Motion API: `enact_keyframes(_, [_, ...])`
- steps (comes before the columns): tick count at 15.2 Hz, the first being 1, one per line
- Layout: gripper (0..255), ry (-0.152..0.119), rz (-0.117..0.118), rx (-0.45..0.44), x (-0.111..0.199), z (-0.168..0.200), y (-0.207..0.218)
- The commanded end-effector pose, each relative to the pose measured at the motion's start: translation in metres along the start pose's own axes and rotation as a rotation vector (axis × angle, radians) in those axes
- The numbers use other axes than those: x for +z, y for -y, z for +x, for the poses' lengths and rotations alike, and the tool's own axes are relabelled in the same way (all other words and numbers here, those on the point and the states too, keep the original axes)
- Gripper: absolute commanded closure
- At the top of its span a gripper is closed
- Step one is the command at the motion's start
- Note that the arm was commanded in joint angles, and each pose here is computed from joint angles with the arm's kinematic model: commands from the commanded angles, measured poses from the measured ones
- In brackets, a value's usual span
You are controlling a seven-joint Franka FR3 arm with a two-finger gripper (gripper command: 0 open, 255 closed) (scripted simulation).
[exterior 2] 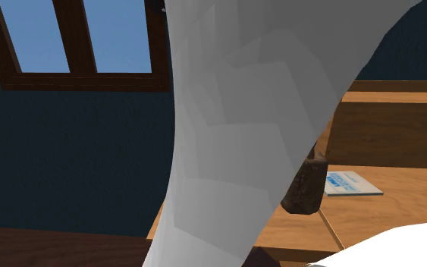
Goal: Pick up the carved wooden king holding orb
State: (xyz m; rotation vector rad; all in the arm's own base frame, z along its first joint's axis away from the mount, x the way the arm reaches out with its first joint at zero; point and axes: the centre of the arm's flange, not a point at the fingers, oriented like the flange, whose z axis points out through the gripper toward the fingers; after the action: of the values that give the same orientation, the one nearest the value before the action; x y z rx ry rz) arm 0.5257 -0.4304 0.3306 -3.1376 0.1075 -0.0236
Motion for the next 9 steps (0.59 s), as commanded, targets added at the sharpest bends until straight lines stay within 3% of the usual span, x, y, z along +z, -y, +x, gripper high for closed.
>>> enact_keyframes(1, [255,0.0,0.0,0.0,0.0017,-0.0001,0.0])
enact_keyframes(9, [255,0.0,0.0,0.0,0.001,0.0005,0.0004])
